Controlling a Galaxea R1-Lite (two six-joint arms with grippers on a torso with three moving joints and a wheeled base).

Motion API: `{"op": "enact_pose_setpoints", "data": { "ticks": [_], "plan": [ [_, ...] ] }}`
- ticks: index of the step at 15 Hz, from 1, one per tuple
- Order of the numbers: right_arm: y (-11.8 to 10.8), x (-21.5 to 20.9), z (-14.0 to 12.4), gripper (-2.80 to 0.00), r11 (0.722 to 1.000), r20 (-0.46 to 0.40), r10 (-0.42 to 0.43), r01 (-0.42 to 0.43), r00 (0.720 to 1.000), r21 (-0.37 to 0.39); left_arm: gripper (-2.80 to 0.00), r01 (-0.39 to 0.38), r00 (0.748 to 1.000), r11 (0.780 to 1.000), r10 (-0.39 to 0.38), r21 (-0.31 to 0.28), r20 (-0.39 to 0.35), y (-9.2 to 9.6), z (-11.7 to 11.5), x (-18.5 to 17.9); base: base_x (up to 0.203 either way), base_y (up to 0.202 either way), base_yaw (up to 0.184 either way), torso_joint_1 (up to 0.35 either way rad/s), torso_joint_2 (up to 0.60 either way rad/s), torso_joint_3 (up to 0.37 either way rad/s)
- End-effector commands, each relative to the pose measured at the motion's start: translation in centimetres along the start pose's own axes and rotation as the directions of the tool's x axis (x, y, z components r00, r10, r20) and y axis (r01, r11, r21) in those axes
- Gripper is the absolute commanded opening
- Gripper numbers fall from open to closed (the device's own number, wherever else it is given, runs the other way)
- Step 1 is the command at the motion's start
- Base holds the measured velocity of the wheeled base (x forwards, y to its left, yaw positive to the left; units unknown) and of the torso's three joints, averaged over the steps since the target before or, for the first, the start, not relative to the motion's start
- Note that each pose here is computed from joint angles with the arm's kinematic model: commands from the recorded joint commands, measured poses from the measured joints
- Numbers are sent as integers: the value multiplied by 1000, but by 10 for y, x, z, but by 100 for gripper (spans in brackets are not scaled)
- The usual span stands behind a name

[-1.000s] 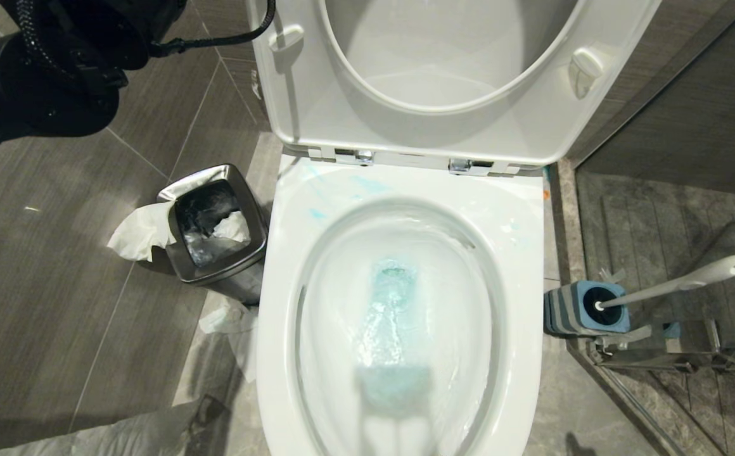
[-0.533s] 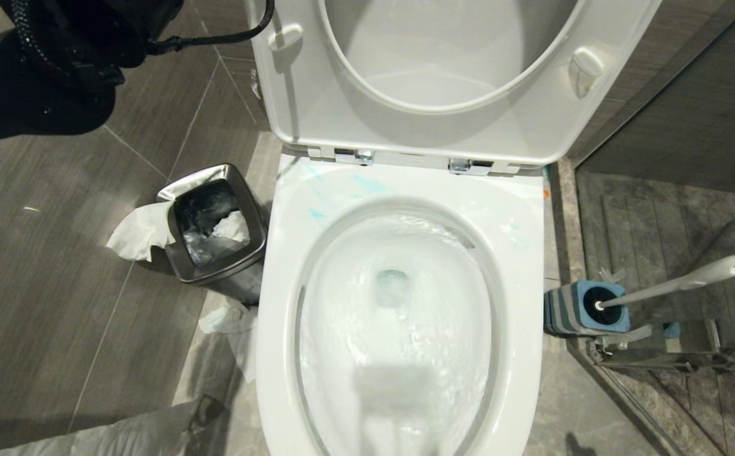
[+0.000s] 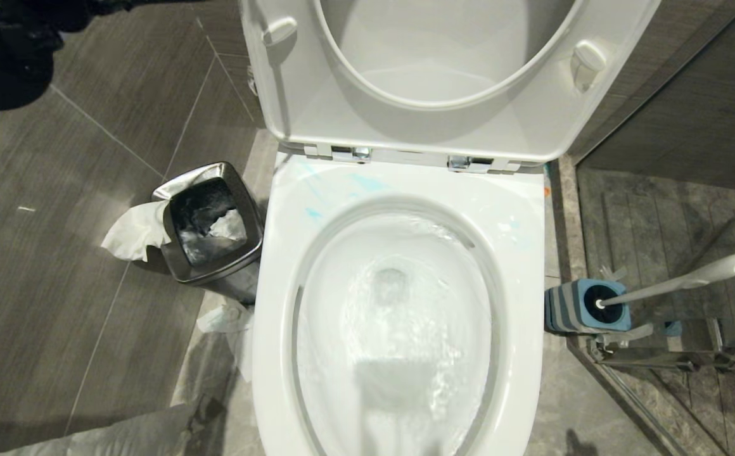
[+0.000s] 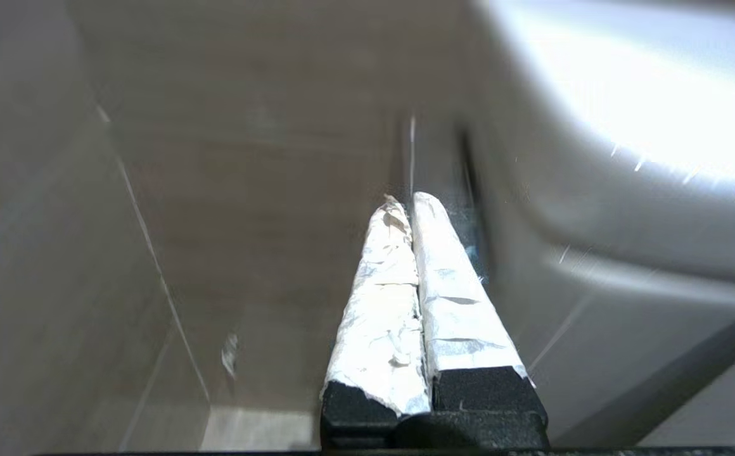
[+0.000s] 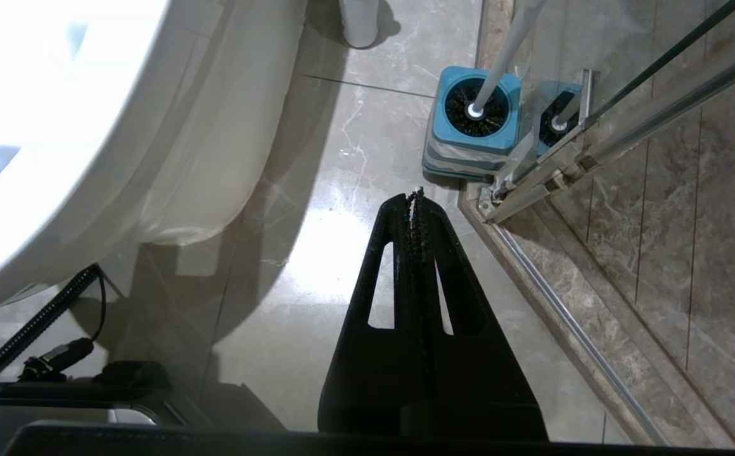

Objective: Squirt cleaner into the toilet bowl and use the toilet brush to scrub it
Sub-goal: Flush the toilet

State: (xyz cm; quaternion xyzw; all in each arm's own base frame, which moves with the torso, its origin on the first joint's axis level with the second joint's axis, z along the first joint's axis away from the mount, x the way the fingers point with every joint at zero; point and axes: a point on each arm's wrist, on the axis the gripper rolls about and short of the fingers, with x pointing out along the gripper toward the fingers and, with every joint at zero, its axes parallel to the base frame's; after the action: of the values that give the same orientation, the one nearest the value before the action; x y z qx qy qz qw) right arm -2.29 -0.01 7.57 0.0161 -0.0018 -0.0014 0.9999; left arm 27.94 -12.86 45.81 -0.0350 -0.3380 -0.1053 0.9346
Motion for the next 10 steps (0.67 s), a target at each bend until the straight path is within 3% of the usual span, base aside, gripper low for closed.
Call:
{"op": "enact_pose_setpoints", "data": {
  "ticks": [1,7,10],
  "plan": [
    [0,0,0,-280,1000,-1,0,0,1000,0,-280,-18,997,1000,18,-1,79,8,39,-12,0,0,0,0,0,0],
    [0,0,0,-280,1000,-1,0,0,1000,0,-280,-33,990,999,34,-10,134,16,70,-25,0,0,0,0,0,0],
    [0,0,0,-280,1000,-1,0,0,1000,0,-280,-19,997,1000,19,1,77,19,83,-36,0,0,0,0,0,0]
  ]
}}
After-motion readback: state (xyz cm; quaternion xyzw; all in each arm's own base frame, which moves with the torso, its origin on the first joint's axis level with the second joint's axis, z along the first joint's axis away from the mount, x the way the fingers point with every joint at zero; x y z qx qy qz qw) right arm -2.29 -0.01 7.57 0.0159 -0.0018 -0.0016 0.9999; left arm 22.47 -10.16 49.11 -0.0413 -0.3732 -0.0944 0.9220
